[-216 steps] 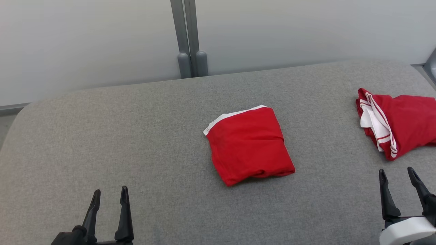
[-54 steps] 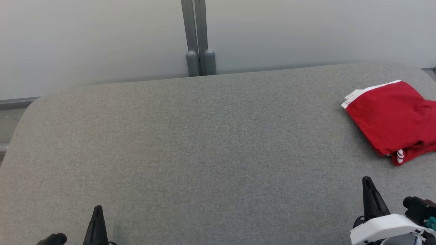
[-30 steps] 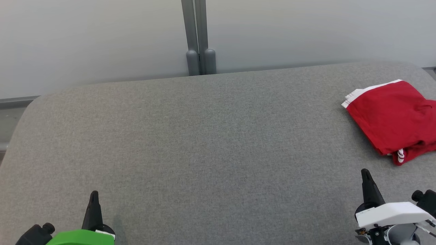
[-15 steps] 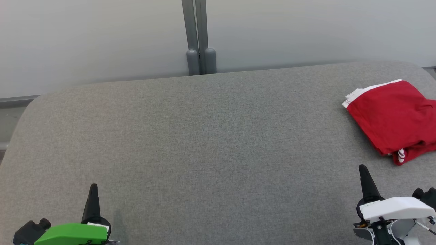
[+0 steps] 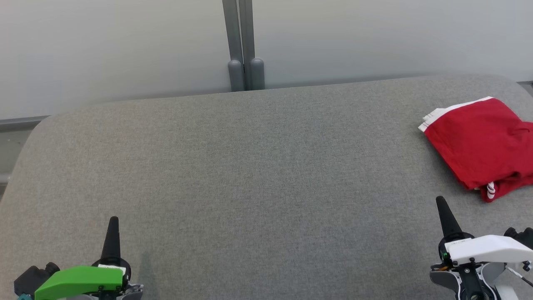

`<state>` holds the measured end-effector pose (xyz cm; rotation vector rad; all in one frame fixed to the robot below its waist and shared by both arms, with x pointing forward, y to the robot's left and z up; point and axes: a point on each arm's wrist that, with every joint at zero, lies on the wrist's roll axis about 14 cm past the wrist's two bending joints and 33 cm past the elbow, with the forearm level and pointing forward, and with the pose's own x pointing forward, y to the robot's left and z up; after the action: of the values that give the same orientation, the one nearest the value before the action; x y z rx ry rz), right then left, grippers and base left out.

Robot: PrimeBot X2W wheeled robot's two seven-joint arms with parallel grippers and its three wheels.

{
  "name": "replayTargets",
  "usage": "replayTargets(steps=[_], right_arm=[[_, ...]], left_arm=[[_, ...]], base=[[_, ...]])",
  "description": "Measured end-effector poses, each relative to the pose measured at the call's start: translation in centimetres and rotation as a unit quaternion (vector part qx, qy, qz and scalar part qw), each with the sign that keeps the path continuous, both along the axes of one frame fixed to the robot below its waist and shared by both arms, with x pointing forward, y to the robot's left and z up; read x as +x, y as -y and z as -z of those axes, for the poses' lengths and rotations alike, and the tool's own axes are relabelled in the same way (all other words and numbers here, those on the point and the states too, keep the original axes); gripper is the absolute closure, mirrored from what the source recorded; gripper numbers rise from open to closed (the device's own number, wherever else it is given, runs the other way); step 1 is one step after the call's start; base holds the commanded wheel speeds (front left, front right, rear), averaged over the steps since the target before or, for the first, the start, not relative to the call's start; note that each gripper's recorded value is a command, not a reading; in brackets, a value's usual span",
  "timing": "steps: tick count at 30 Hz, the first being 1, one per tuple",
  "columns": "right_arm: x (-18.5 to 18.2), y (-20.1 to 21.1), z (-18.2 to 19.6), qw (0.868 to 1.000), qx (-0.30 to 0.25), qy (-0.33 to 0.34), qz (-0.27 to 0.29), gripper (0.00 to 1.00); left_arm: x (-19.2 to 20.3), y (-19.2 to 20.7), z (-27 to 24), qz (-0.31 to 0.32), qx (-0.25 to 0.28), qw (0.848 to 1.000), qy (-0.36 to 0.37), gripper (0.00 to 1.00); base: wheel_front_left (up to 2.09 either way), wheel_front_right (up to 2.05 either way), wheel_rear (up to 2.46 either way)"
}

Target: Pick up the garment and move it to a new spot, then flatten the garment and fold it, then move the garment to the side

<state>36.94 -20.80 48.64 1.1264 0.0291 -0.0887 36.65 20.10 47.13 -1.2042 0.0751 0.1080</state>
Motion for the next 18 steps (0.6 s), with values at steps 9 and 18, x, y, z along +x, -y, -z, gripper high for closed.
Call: replayTargets(steps=[9, 18], right_arm=[[0.4, -0.2, -0.3, 0.999, 0.046, 0.006, -0.003, 1.00], [0.8, -0.4, -0.7, 0.996, 0.089, 0.012, -0.006, 1.00]], left_arm=[[0.4, 0.1, -0.5, 0.001, -0.038, 0.999, 0.008, 1.00], [0.8, 0.2, -1.1, 0.003, -0.072, 0.997, 0.017, 1.00]], base=[[0.00, 0.00, 0.00], [0.00, 0.00, 0.00]])
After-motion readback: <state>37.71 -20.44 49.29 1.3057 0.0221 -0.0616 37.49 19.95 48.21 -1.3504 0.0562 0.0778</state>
